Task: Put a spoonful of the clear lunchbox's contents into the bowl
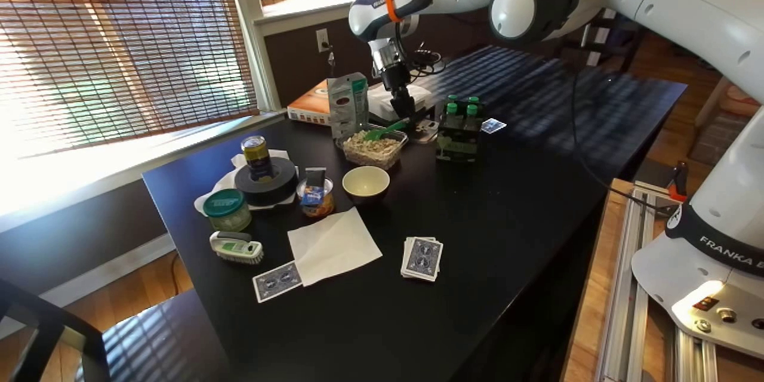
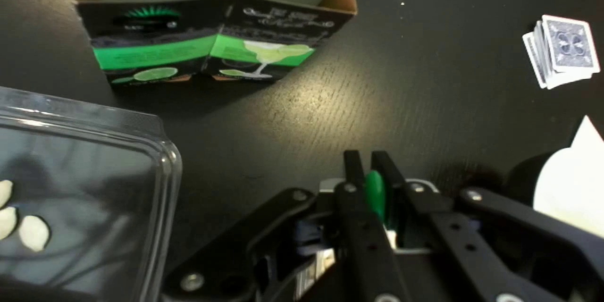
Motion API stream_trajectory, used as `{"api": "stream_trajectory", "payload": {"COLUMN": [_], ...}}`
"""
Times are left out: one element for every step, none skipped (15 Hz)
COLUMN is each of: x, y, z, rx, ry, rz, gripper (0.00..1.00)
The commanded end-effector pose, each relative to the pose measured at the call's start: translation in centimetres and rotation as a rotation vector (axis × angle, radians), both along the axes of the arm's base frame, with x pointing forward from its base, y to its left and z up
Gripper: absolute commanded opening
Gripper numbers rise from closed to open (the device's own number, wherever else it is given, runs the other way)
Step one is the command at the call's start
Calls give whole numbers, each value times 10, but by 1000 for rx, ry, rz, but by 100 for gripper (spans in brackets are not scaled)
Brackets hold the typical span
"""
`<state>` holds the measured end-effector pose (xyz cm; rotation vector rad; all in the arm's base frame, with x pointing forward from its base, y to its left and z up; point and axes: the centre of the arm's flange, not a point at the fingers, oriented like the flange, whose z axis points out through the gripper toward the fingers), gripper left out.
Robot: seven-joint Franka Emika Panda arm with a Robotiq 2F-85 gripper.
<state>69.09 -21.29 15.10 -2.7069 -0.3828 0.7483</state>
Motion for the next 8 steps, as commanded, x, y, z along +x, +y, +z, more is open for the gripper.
{"api": "stream_trajectory", "payload": {"x": [-17, -18, -19, -22, -24, -27, -31, -35], "y": [26, 31, 34, 36, 37, 38, 39, 39], "z": [-6, -8, -10, -13, -15, -16, -18, -19], "rx": [41, 54, 65, 74, 85, 96, 101, 105], "ry": [67, 91, 116, 150, 186, 226, 256, 286], "rz": [37, 37, 38, 37, 34, 23, 16, 11], "gripper": [3, 3, 3, 3, 3, 3, 3, 3]}}
